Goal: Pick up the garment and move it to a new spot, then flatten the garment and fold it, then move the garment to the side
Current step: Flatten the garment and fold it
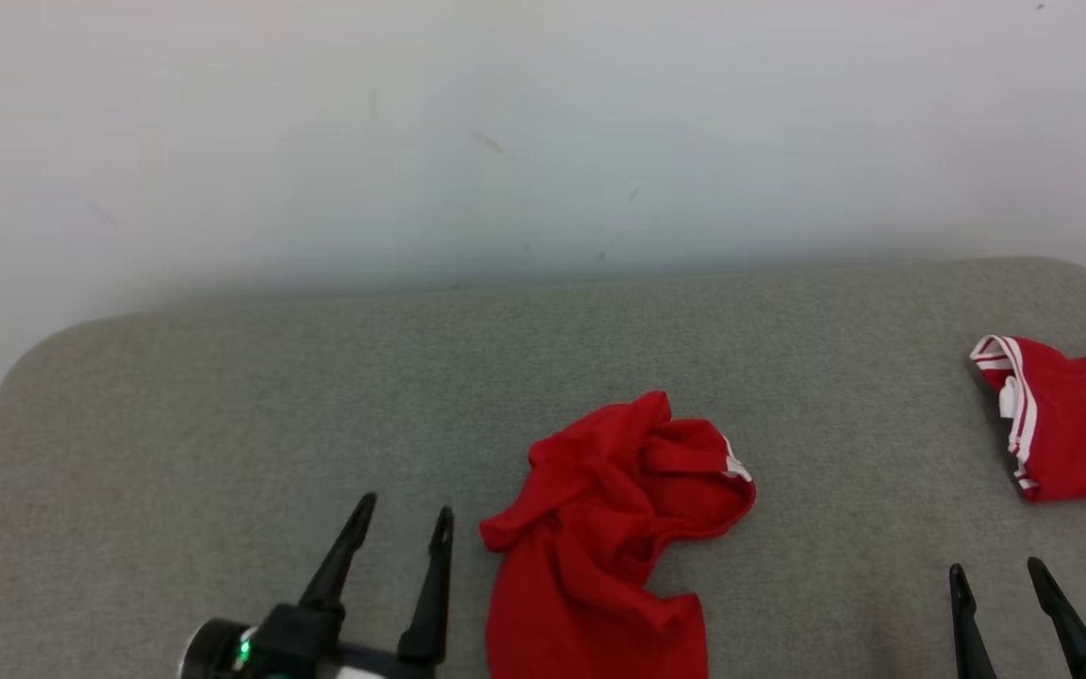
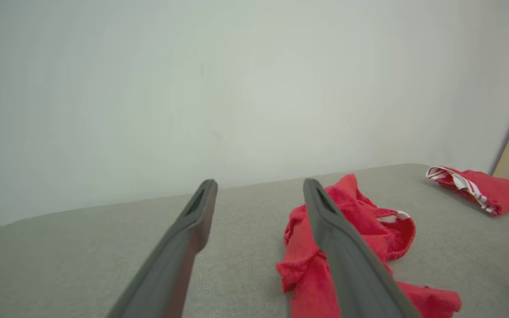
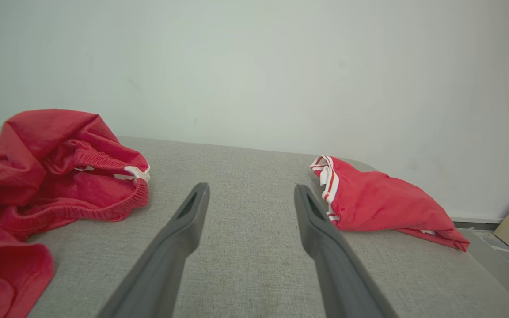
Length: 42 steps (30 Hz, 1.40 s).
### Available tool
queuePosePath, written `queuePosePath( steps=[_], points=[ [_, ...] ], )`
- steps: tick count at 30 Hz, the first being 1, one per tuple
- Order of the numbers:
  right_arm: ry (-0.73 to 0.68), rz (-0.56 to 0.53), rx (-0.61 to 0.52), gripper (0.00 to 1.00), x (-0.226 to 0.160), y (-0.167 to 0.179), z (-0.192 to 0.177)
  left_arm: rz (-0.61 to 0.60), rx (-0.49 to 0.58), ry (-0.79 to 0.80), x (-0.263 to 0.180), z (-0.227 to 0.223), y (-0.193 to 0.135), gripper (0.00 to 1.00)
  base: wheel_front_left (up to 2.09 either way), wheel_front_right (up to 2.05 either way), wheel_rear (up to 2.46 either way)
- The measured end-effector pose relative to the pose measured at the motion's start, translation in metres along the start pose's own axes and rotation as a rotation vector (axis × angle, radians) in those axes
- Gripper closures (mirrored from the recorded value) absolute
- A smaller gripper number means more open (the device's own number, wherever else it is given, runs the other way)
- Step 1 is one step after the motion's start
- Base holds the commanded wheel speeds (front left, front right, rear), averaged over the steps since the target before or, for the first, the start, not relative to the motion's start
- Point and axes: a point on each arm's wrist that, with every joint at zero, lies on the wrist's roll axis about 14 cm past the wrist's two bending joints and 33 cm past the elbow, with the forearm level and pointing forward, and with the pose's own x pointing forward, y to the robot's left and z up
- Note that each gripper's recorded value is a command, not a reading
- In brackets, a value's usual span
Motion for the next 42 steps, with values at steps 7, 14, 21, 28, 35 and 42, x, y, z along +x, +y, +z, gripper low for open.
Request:
queuePosePath(
  steps=[7,14,21,28,35,42],
  points=[
    [0.001,-0.055,0.002,0.0,-0.004,-0.016,0.001,-0.343,-0.057,-0.11,0.048,0.031,-0.098,0.0,0.0,0.0,0.0],
    [-0.003,-0.1,0.012,0.0,-0.004,-0.029,0.004,-0.619,-0.133,-0.034,0.065,0.019,-0.187,0.0,0.0,0.0,0.0],
    [-0.003,-0.159,0.023,0.0,-0.007,-0.045,0.006,-0.673,-0.165,0.34,0.075,-0.049,-0.225,0.0,0.0,0.0,0.0],
    [0.024,-0.223,0.027,0.0,-0.018,-0.063,-0.001,-0.66,-0.146,0.555,0.081,-0.088,-0.241,0.0,0.0,0.0,0.0],
    [0.039,-0.242,0.025,0.0,-0.018,-0.068,-0.004,-0.626,-0.101,0.601,0.095,-0.108,-0.239,0.0,0.0,0.0,0.0],
    [0.054,-0.236,0.037,0.0,-0.01,-0.065,-0.008,-0.594,-0.101,0.654,0.108,-0.129,-0.234,0.08,0.0,0.0,0.0]
  ],
)
